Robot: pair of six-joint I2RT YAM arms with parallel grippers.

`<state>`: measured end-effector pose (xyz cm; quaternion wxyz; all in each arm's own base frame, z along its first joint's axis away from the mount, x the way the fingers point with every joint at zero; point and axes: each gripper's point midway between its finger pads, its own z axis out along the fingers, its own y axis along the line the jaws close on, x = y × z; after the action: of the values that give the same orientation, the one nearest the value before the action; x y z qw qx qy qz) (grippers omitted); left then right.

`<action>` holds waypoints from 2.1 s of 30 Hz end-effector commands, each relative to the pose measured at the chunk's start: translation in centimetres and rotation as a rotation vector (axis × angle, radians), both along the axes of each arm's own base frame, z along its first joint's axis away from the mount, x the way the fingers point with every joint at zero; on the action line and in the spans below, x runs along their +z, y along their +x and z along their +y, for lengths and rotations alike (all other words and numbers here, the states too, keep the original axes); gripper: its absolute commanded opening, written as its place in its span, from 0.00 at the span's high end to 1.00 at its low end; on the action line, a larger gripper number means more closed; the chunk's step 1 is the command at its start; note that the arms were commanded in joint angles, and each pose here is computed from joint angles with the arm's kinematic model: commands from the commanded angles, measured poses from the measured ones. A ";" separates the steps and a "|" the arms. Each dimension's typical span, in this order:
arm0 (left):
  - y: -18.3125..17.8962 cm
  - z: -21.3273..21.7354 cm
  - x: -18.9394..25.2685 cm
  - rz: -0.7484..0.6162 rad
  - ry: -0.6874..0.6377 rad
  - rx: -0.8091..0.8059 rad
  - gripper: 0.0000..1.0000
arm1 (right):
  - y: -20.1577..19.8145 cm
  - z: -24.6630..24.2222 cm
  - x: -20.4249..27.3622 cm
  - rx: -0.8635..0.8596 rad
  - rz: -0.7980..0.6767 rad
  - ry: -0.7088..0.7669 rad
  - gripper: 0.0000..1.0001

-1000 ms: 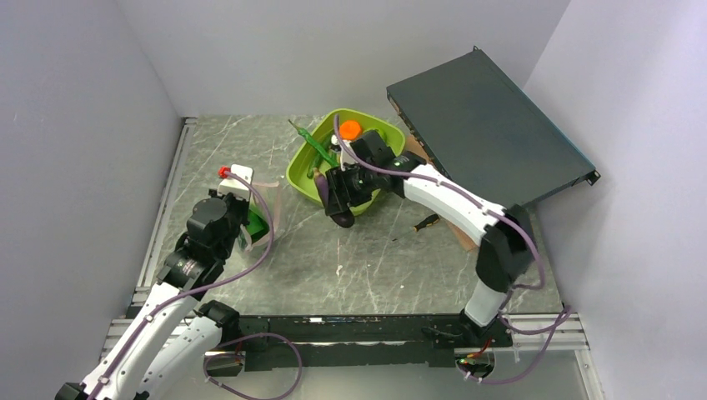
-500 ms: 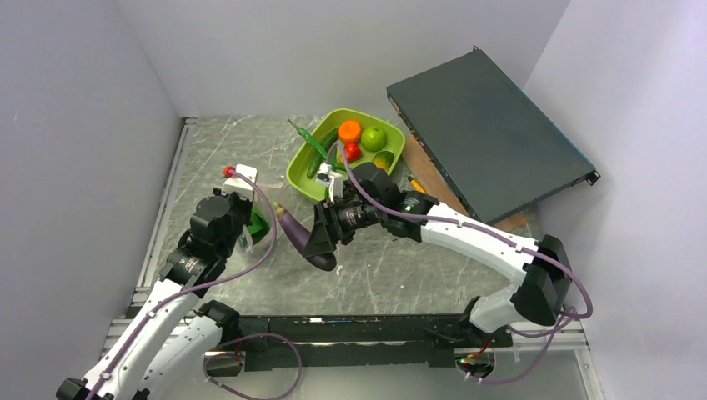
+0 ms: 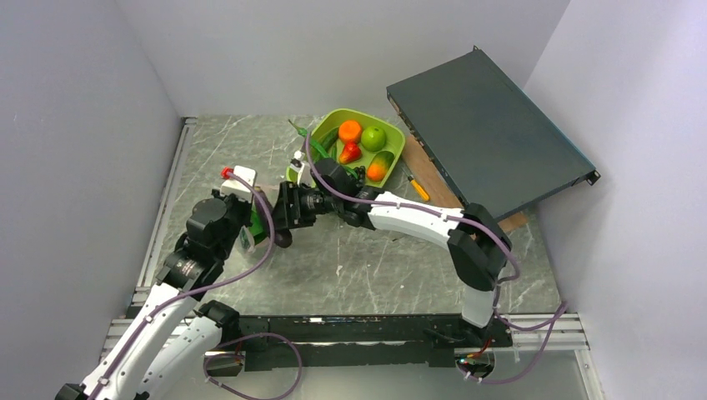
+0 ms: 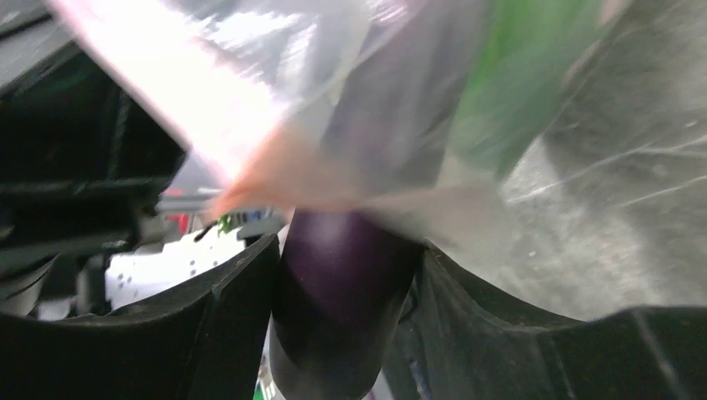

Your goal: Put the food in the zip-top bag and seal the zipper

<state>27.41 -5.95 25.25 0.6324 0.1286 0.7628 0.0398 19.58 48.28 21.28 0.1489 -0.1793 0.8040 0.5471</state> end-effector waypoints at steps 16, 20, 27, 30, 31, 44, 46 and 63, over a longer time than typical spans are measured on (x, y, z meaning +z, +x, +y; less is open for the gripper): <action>-0.1 -0.1 3.0 -0.083 -0.039 -0.007 1.00 | 0.2 -0.7 1.1 -0.130 -0.322 -0.134 0.19; -0.1 -0.1 3.0 -0.083 -0.040 -0.008 1.00 | -0.2 -0.3 -0.2 -0.124 -0.343 -0.169 0.26; 0.0 -0.2 3.0 -0.082 -0.041 -0.012 1.00 | 0.4 -0.3 -1.6 -0.171 -0.411 -0.244 0.27; 0.0 -0.2 3.0 -0.082 -0.040 -0.011 1.00 | 0.7 0.0 -2.0 -0.192 -0.419 -0.241 0.40; 0.0 -0.2 3.0 -0.081 -0.040 -0.010 1.00 | 0.7 0.2 -2.0 -0.193 -0.415 -0.234 0.48; -0.1 -0.3 3.0 -0.080 -0.046 -0.016 1.00 | 5.2 7.1 1.3 -0.317 -0.461 -0.006 0.65; -0.2 -0.1 2.8 -0.078 -0.045 -0.006 1.00 | 5.5 8.3 2.4 -0.320 -0.451 0.045 0.65; -0.1 0.1 3.1 -0.088 -0.045 0.002 1.00 | -0.6 0.7 -2.0 -0.144 -0.543 -0.187 0.30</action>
<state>27.18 -5.77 25.69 0.6388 0.1248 0.7582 0.0395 19.85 49.71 20.68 0.3756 -0.2340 0.7910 0.4224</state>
